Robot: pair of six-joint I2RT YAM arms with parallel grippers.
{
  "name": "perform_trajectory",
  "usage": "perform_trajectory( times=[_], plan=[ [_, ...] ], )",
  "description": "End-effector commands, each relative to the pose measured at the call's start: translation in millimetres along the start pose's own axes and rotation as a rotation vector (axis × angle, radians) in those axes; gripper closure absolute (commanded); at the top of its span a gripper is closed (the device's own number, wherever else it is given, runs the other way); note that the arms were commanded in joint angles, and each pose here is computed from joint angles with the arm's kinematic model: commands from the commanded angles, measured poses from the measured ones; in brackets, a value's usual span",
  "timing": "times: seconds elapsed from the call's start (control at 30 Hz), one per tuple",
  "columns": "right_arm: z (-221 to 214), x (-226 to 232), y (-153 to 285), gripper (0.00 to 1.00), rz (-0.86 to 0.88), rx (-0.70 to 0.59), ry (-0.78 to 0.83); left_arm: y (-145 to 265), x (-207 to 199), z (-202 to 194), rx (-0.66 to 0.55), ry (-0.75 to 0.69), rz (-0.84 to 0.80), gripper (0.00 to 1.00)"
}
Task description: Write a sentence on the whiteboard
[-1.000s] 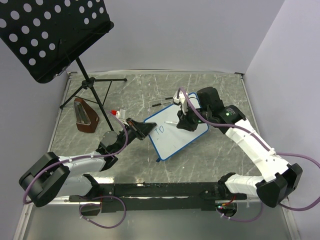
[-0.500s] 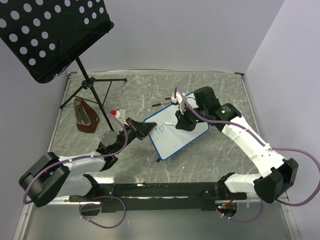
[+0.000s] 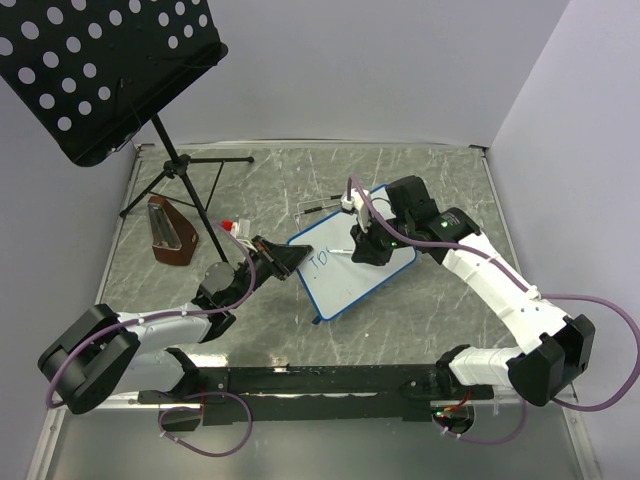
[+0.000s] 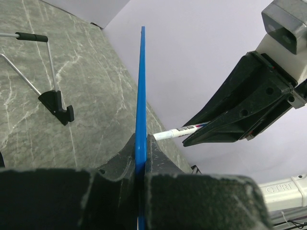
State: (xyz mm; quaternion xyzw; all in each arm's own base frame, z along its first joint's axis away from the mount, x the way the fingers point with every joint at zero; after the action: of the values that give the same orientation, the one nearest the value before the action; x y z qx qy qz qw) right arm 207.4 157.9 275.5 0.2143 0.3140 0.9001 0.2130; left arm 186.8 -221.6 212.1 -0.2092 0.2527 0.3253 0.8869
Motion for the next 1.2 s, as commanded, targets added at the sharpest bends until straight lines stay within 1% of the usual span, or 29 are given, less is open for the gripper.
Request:
perform_trajectory(
  times=[0.0, 0.53, 1.17],
  plan=[
    [-5, 3, 0, 1.0, 0.019, 0.018, 0.019, -2, -31, 38, -0.191, 0.022, -0.149, 0.99],
    [-9, 1, 2, 1.0, -0.021, 0.033, 0.022, -2, -31, 39, -0.19, 0.015, -0.147, 0.99],
    [1, -4, 8, 1.0, -0.07, -0.01, 0.015, -2, -30, 37, -0.188, 0.024, -0.153, 0.99]
  ],
)
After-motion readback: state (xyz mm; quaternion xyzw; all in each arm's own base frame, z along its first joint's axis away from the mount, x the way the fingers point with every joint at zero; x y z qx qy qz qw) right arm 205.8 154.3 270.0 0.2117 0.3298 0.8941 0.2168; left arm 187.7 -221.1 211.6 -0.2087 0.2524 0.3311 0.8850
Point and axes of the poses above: each gripper's point midway between its finger pads, its own y axis back along the fingers, its own x axis along the line the jaws close on, z = x × y, the point moved 9 cm from there along y, back along the fingers, and after that the axes turned 13 degrees about -y, right-handed, at the moved point
